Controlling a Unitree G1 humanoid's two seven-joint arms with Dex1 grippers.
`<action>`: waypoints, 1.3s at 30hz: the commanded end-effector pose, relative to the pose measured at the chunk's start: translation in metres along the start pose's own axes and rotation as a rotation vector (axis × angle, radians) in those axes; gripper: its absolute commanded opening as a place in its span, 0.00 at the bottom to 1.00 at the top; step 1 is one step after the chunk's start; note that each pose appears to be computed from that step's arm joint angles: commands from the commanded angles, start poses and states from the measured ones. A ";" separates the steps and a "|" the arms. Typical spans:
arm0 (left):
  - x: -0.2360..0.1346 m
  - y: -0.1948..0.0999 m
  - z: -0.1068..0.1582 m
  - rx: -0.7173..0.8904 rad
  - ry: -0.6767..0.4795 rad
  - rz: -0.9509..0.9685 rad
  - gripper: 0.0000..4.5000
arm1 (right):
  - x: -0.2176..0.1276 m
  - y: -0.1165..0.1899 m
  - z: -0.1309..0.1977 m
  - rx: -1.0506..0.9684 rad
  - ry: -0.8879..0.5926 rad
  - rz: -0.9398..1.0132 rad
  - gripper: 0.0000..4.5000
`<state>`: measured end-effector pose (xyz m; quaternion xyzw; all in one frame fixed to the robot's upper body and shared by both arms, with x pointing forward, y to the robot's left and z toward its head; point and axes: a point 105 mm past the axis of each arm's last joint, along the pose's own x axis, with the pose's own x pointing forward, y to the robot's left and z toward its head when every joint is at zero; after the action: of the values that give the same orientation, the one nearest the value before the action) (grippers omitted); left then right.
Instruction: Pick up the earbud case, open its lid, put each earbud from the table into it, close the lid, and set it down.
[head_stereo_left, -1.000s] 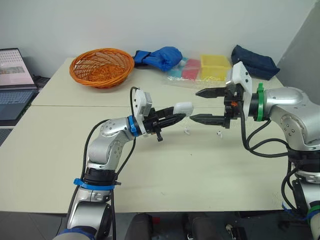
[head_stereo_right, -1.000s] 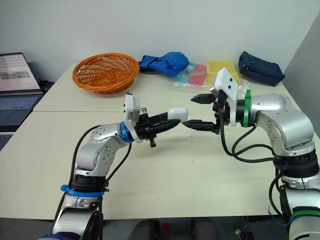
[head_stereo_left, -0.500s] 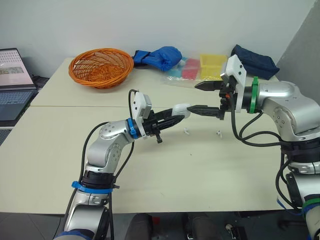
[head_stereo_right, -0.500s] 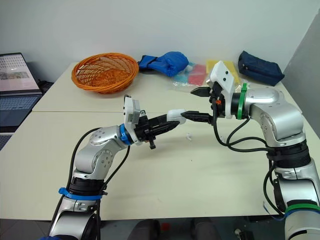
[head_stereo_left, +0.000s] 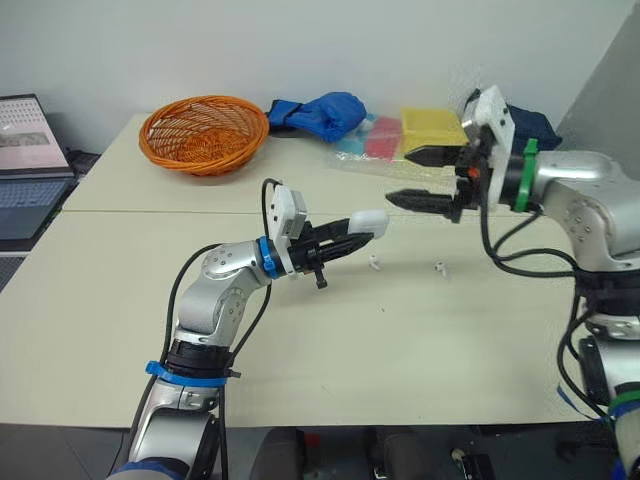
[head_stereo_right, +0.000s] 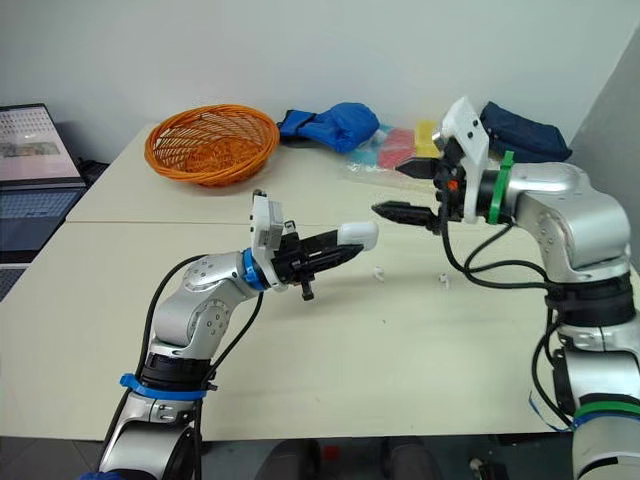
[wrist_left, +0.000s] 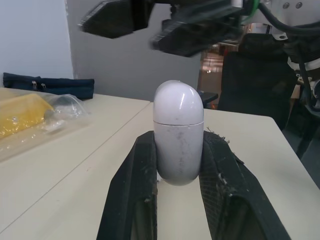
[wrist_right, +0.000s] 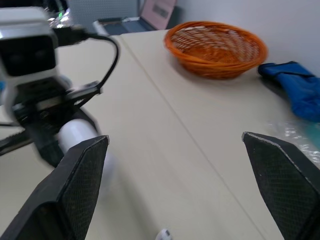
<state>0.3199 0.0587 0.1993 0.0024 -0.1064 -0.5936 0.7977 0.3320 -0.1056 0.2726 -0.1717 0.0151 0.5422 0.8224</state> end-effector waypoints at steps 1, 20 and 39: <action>0.006 -0.001 0.012 0.033 -0.040 -0.021 0.17 | 0.002 0.008 0.003 -0.042 0.003 0.018 0.99; 0.008 -0.004 0.013 0.028 -0.045 -0.029 0.17 | 0.013 -0.010 0.012 -0.034 -0.035 -0.068 0.99; -0.006 0.041 0.017 0.234 -0.135 0.337 0.17 | -0.007 -0.006 0.021 0.054 -0.086 0.001 0.99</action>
<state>0.3460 0.0651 0.2036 0.0269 -0.1863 -0.4896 0.8514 0.3385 -0.1025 0.2796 -0.1222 0.0224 0.5447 0.8294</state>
